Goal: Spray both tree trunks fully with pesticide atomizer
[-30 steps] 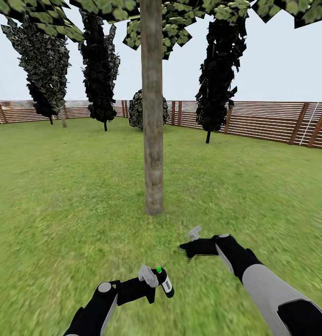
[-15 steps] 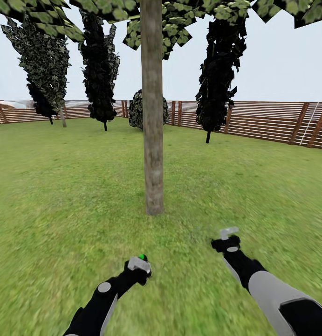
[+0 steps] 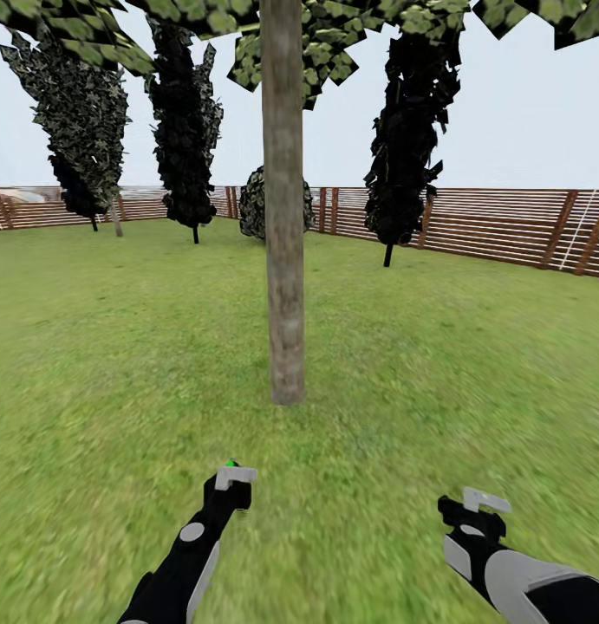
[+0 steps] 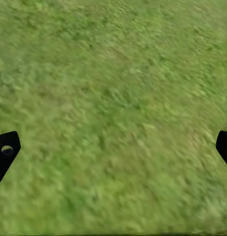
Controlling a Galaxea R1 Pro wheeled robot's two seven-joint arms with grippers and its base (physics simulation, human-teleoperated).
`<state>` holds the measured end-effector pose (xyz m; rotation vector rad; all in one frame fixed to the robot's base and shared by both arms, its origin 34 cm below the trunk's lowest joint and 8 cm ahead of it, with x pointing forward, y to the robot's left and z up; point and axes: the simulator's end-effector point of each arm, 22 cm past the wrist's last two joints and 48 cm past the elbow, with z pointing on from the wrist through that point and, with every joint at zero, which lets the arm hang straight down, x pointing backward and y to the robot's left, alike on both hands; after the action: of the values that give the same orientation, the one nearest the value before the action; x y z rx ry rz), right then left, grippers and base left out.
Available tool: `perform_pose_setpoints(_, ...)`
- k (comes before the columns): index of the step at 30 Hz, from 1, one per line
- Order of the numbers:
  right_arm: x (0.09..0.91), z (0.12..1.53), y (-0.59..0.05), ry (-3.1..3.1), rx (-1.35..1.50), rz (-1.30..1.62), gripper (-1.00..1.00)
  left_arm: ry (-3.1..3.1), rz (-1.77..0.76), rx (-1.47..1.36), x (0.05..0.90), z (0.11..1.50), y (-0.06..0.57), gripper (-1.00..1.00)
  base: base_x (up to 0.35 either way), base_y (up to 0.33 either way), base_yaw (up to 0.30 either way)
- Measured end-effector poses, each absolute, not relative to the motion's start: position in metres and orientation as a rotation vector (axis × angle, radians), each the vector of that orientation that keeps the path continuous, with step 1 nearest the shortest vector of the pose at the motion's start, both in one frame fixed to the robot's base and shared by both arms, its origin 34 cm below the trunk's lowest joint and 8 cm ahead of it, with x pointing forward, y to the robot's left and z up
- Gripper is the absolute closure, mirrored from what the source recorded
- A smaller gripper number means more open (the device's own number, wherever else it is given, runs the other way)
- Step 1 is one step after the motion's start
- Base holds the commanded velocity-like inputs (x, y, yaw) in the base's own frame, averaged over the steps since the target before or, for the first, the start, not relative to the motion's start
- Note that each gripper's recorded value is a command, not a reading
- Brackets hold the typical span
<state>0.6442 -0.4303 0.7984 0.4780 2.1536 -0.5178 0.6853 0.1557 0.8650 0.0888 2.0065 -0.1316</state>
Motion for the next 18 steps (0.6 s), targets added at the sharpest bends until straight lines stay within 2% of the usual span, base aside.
perform_pose_setpoints(18, 0.628, 0.774, -0.388, 2.208, 0.489, -0.455, -1.00, 2.031, -0.156, 0.093, 0.679, 0.856, 0.143, 1.00, 0.349, 0.145, 0.000)
